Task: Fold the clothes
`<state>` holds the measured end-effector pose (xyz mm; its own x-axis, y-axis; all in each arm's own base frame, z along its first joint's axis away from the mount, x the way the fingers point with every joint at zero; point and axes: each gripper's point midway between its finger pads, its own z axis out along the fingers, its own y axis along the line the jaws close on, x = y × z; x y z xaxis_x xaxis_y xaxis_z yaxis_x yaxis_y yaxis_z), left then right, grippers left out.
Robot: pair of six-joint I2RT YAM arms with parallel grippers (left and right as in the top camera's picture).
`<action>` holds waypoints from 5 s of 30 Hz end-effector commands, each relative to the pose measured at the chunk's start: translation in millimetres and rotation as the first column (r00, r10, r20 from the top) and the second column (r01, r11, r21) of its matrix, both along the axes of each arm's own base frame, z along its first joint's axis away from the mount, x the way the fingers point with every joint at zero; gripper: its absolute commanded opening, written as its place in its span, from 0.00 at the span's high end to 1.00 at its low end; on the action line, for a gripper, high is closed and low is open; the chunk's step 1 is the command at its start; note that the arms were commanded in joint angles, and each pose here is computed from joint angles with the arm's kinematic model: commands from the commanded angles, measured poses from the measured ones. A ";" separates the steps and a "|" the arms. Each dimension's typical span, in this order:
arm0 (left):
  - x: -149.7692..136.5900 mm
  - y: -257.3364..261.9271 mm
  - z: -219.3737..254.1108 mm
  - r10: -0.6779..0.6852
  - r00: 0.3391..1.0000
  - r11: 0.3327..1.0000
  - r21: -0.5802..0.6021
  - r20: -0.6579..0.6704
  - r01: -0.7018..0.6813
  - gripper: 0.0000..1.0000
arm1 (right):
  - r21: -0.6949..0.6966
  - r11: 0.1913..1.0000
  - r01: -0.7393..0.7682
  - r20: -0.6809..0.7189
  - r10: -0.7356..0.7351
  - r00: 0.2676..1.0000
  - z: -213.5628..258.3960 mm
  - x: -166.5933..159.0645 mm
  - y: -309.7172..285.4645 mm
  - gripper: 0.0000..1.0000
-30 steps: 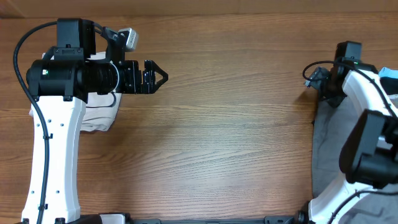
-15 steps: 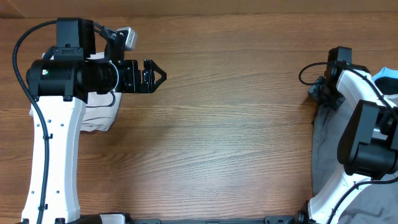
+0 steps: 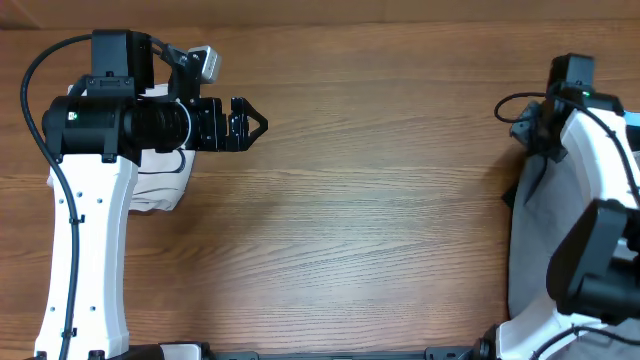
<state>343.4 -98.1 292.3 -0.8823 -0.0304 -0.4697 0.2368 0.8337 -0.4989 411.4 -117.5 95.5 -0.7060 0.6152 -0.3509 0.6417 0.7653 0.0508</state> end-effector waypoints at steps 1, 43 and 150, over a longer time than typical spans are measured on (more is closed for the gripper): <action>1.1 -0.6 9.5 -0.013 0.999 1.000 0.011 0.036 0.012 0.00 | 0.117 0.976 -0.182 0.114 0.169 0.979 25.6 21.6 46.2 0.96; 7.7 66.7 -0.2 0.176 0.984 0.980 0.088 0.011 -0.176 0.00 | 0.092 0.678 -0.729 0.257 0.691 0.675 46.2 -20.5 383.7 0.20; 108.9 -208.3 -317.6 -0.287 0.945 0.956 0.022 -0.158 0.294 0.96 | 0.186 0.856 -0.482 0.233 0.438 0.868 156.0 -61.8 198.6 0.54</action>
